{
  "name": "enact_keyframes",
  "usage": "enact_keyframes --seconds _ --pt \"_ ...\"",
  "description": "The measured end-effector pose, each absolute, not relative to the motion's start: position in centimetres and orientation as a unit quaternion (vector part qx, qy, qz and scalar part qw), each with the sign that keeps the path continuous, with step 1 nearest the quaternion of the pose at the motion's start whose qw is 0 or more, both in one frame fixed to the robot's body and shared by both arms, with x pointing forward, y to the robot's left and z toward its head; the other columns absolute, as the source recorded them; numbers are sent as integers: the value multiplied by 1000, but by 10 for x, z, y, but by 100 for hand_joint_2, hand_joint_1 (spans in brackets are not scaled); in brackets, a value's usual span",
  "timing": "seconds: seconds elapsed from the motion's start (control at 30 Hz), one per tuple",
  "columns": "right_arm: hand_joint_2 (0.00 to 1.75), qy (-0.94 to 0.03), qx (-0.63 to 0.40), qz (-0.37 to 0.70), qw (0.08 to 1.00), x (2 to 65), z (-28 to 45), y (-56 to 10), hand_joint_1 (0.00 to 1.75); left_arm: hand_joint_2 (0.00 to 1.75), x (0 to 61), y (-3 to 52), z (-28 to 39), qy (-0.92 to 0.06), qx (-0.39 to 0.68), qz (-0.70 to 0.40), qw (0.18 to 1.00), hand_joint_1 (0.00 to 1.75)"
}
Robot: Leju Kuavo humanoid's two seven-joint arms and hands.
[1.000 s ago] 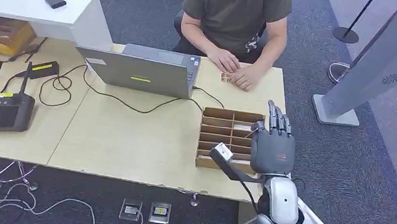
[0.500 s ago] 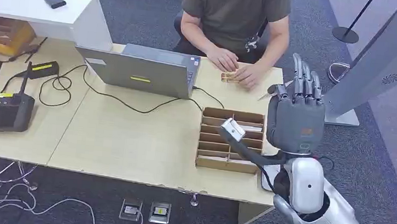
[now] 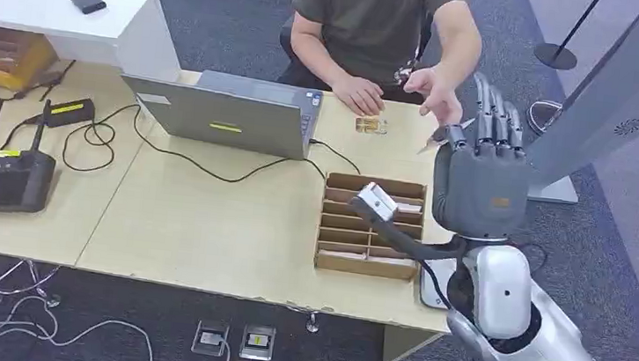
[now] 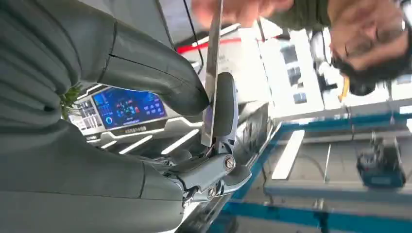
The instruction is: Pass the card to the sensor for recognition and then transmit it.
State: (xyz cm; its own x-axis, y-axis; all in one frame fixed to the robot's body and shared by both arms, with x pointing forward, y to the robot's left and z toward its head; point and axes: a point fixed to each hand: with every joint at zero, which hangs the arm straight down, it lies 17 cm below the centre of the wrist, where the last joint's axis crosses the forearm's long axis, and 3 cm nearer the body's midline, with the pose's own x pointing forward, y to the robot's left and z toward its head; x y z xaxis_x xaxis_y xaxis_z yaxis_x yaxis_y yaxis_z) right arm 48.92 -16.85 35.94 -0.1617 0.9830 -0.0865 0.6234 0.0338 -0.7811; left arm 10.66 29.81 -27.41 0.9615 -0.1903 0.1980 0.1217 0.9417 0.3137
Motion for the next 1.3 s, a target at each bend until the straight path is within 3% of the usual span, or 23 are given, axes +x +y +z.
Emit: enact_keyframes --seconds 0.47,1.3 --pt "175 -579 -603 460 300 564 321 -176 175 0 122 291 -272 -121 143 -125 974 0" --pt "175 -540 -606 502 298 576 284 -174 175 0 120 290 -272 -115 140 -136 974 0"
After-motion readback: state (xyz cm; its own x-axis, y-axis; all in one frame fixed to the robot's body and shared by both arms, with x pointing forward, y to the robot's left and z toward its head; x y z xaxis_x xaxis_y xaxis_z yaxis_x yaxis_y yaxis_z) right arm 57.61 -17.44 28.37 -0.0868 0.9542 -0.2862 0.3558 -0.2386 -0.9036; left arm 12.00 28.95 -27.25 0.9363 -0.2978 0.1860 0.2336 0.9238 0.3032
